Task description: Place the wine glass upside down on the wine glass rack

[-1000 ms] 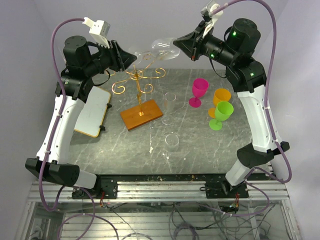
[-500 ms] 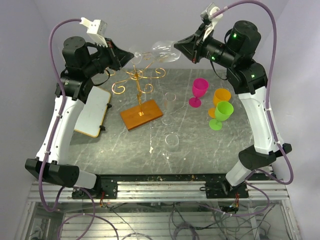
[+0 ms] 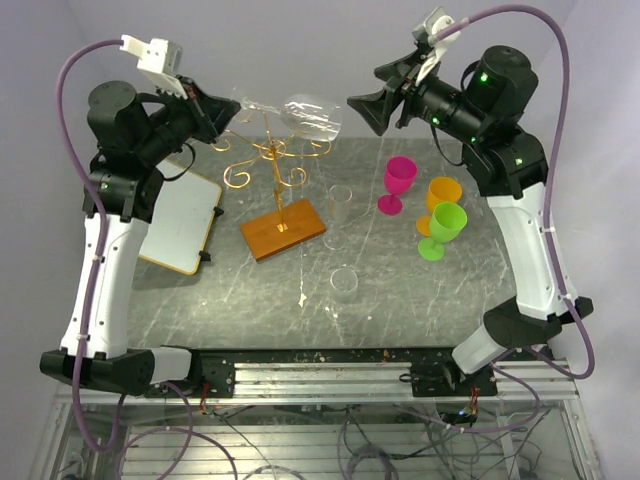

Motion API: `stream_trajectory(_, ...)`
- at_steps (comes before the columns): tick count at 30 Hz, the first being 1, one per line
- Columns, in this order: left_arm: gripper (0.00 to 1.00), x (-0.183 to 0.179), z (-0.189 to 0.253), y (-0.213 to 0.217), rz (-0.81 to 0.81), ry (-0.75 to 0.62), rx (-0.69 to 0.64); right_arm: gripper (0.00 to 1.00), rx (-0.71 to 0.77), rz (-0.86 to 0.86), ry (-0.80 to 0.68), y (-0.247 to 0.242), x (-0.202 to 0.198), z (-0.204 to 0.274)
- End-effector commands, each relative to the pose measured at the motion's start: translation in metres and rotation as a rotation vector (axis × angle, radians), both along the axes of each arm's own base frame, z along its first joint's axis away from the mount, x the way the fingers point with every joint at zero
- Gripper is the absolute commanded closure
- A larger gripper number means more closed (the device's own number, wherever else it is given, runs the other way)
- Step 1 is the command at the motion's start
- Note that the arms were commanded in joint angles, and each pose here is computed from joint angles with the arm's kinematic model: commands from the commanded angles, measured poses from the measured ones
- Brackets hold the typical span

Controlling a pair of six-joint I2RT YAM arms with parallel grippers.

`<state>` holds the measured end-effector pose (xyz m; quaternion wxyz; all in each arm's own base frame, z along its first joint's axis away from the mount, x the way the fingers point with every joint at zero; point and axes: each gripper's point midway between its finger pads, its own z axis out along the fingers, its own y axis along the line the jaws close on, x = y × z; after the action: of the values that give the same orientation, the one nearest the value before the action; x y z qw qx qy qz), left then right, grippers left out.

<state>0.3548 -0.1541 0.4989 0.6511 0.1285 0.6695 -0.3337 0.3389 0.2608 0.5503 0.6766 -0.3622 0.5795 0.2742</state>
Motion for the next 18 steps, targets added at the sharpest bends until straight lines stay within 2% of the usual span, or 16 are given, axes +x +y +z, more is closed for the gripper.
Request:
stream_trajectory(1, 0.93, -0.008, 0.024, 0.037, 0.154, -0.088, 0.055, 0.26, 0.016, -0.096, -0.089, -0.024, -0.011, 0.027)
stream_trajectory(5, 0.93, -0.012, 0.035, 0.070, 0.301, -0.137, 0.127, 0.10, 0.002, -0.190, -0.107, -0.042, -0.008, 0.027)
stream_trajectory(9, 0.93, -0.022, 0.047, 0.096, 0.412, -0.189, 0.207, 0.07, -0.024, -0.237, -0.106, -0.051, -0.007, 0.019)
stream_trajectory(18, 0.93, -0.067, 0.077, 0.162, 0.685, -0.326, 0.564, 0.05, -0.061, -0.269, -0.102, -0.065, -0.005, 0.006)
